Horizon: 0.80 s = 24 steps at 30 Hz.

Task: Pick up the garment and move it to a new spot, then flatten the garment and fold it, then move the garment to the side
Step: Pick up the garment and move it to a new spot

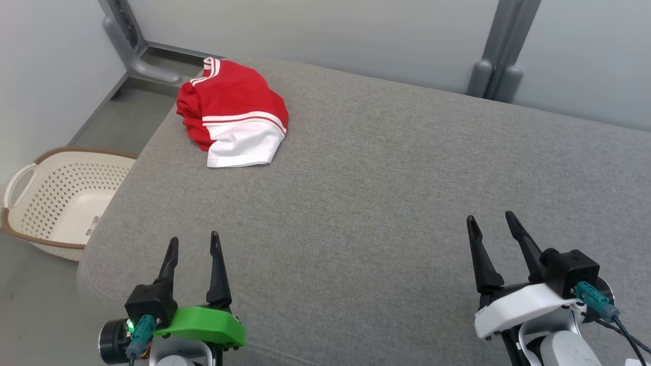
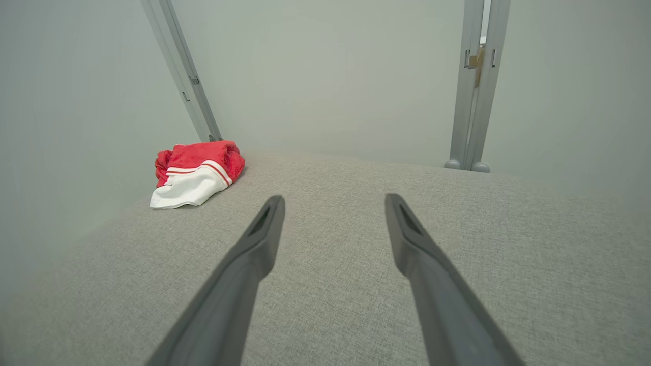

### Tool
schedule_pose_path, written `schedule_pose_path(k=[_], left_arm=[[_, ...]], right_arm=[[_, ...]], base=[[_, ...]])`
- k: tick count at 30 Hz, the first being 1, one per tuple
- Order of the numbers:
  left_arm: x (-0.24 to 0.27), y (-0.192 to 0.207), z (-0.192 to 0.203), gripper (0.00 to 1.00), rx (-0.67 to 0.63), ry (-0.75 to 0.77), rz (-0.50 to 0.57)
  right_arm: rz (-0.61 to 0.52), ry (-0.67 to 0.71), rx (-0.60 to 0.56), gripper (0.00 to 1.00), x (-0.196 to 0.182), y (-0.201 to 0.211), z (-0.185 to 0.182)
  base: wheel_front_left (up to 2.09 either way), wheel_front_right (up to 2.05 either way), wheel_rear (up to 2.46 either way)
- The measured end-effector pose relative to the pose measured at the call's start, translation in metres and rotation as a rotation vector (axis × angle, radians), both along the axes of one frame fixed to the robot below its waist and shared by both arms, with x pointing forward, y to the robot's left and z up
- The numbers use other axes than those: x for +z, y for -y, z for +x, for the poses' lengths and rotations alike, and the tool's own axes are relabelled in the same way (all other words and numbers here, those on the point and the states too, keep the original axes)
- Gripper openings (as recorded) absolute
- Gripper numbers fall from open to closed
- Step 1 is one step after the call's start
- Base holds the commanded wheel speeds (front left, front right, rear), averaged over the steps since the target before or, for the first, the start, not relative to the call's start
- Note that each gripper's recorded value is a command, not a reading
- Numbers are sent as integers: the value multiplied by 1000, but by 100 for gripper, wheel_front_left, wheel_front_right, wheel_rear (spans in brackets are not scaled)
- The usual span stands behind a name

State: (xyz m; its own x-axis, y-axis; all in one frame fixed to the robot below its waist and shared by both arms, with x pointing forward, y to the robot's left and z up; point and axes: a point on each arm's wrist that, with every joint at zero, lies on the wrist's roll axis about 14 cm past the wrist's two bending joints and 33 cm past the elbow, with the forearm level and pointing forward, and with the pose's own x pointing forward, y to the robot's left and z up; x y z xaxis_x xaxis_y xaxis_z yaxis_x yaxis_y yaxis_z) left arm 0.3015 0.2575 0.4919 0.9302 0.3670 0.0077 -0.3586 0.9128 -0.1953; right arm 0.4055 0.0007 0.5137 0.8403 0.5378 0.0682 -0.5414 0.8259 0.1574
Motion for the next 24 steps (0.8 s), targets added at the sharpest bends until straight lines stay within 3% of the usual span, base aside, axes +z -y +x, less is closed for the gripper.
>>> schedule_pose_path(k=[13,24], left_arm=[[3,-13,4,100,24,-8,32],[125,-62,125,100,-109,107,355]], right_arm=[[2,12,21,100,3,-11,12],[-60,77,-44,100,12,4,55]], base=[[0,0,0],[0,0,0]])
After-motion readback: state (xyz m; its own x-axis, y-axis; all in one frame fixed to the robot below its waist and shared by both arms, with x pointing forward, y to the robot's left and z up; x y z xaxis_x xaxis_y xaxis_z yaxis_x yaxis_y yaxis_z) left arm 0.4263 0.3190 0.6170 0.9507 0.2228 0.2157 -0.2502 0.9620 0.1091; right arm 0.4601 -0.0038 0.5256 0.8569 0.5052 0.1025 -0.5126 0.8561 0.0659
